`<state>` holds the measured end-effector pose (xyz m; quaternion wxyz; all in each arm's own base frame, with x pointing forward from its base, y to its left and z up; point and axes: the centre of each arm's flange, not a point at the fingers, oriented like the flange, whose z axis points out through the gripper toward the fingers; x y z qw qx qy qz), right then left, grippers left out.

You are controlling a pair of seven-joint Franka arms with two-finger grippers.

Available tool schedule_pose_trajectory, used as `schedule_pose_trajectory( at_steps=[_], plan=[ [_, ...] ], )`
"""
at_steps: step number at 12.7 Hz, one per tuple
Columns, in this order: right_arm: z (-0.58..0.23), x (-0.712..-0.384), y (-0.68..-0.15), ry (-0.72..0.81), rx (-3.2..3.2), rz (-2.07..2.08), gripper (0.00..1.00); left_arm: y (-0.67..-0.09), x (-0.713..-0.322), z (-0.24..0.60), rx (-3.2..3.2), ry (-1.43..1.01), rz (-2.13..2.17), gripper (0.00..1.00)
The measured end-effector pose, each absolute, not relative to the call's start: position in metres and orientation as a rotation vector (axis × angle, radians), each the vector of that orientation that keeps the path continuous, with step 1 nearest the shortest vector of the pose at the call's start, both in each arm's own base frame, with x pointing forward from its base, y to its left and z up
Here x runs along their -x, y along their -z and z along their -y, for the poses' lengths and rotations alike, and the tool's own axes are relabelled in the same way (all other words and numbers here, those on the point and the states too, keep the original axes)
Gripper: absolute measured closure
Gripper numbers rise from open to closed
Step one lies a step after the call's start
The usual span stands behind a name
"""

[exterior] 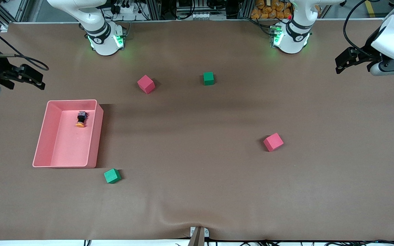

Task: Place and upright button with both arms

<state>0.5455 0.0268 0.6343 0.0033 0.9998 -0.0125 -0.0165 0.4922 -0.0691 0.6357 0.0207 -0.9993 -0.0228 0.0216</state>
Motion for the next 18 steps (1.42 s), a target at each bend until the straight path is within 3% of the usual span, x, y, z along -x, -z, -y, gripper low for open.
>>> schedule_pose_trajectory(
  at_steps=[18],
  plan=[
    [-0.029, -0.546, -0.631, 0.075, -3.133, 0.033, 0.0, -0.635, -0.492, 0.071, 3.098, -0.07, 0.065, 0.0]
  ],
)
